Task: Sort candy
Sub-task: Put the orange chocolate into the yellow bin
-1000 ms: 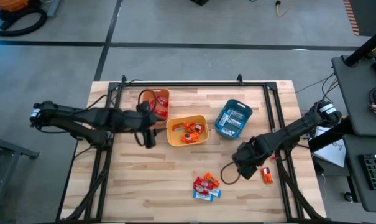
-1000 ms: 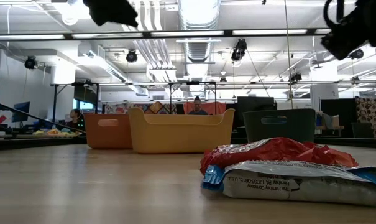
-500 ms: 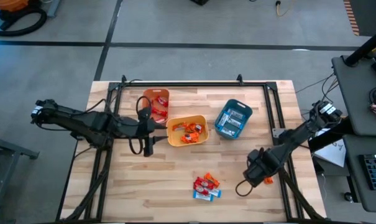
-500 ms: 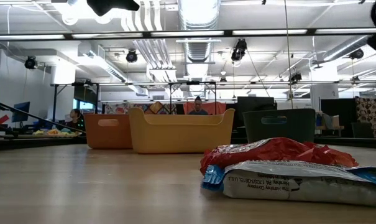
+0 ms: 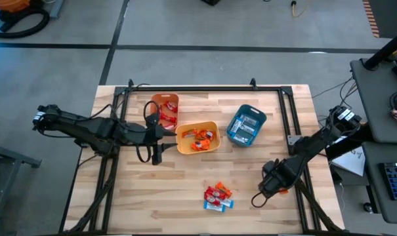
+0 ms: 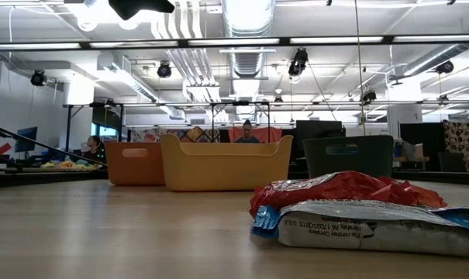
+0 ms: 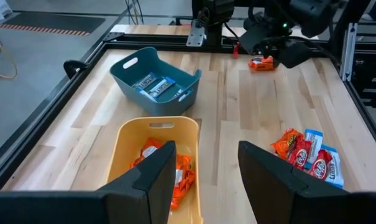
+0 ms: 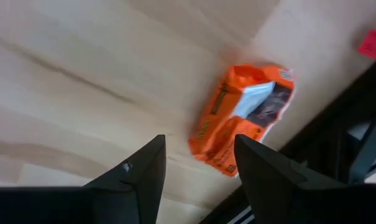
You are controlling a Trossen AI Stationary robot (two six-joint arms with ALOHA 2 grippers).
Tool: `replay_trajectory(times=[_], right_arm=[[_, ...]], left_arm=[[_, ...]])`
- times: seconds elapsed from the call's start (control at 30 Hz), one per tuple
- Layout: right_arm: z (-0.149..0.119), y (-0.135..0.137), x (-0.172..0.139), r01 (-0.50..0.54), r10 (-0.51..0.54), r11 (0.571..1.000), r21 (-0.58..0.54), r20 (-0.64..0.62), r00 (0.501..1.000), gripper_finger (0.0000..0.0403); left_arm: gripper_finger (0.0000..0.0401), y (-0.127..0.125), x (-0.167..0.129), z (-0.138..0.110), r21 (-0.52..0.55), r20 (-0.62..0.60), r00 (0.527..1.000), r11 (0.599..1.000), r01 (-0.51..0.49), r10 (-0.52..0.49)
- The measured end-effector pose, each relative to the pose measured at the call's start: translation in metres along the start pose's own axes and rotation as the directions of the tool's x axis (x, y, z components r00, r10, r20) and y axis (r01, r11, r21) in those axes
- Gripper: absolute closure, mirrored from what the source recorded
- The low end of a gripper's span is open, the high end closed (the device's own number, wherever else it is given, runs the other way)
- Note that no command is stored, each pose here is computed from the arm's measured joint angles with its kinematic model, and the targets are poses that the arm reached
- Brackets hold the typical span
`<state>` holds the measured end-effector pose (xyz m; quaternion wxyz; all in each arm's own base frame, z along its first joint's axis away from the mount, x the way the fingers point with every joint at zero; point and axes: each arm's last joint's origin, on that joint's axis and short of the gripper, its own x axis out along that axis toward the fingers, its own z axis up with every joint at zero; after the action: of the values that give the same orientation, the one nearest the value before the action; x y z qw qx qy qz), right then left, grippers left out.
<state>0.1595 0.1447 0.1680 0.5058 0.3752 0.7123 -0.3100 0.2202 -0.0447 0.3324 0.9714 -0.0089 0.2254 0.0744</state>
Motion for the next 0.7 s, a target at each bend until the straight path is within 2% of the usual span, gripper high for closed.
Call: replay_trajectory(times=[0.4,0.7], right_arm=[[0.005,-0.008,0.010,0.035,-0.036,0.999,0.030,0.016,0.999,0.0282],[0.011,-0.012,0.025,-0.002,0.001,1.000,0.019,0.018,1.000,0.0289]], left_arm=[[0.0243,0.000,0.000,0.000,-0.001,0.002,1.000,1.000,0.000,0.000],[0.0243,0.000,0.000,0.000,-0.001,0.002,1.000,1.000,0.000,0.000]])
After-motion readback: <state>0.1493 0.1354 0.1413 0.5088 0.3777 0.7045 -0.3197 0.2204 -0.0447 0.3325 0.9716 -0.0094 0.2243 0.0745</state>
